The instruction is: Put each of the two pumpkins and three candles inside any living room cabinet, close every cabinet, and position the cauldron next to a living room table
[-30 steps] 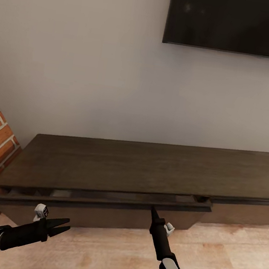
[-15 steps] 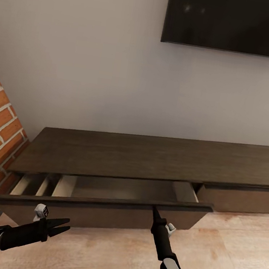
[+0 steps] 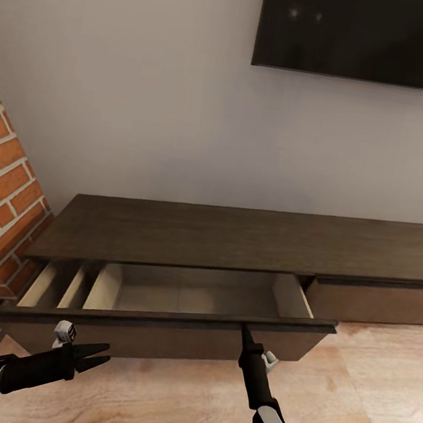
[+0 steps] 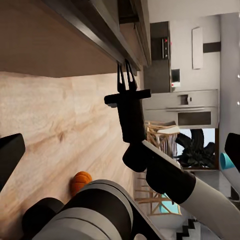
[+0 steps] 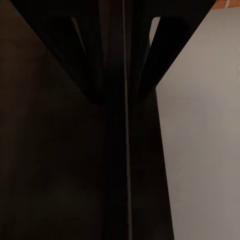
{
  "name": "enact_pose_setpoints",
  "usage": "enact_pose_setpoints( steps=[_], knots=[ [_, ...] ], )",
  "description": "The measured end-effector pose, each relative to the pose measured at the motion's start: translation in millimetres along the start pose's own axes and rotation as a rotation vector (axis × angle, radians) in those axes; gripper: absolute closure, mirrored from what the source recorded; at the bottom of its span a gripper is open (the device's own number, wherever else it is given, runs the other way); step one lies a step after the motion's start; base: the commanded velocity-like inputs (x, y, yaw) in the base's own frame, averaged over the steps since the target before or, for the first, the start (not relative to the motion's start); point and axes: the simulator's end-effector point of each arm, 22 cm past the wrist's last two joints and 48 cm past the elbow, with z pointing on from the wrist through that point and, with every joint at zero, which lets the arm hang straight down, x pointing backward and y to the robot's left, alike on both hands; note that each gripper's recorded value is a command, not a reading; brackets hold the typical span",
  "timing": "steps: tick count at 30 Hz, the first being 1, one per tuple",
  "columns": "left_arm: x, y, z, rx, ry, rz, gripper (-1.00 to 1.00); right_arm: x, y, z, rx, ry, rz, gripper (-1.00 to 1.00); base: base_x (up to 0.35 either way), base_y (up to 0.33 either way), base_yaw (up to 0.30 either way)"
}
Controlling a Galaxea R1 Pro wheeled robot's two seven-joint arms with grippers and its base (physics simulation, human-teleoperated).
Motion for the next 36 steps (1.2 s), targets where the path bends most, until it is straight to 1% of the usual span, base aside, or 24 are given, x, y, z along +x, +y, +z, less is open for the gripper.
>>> enact_pose_setpoints(
  steps=[20, 36],
  knots=[
    [-0.2, -0.4, 0.0, 0.002, 0.000, 0.000, -1.00, -5.9, 0.1, -0.2, 0.000, -0.017, 0.004, 1.00, -0.139, 0.000, 0.000],
    [-0.2, -0.4, 0.0, 0.002, 0.000, 0.000, -1.00, -8.6, 0.1, -0.3, -0.001, -0.025, 0.006, 1.00, -0.090, 0.000, 0.000]
  ],
)
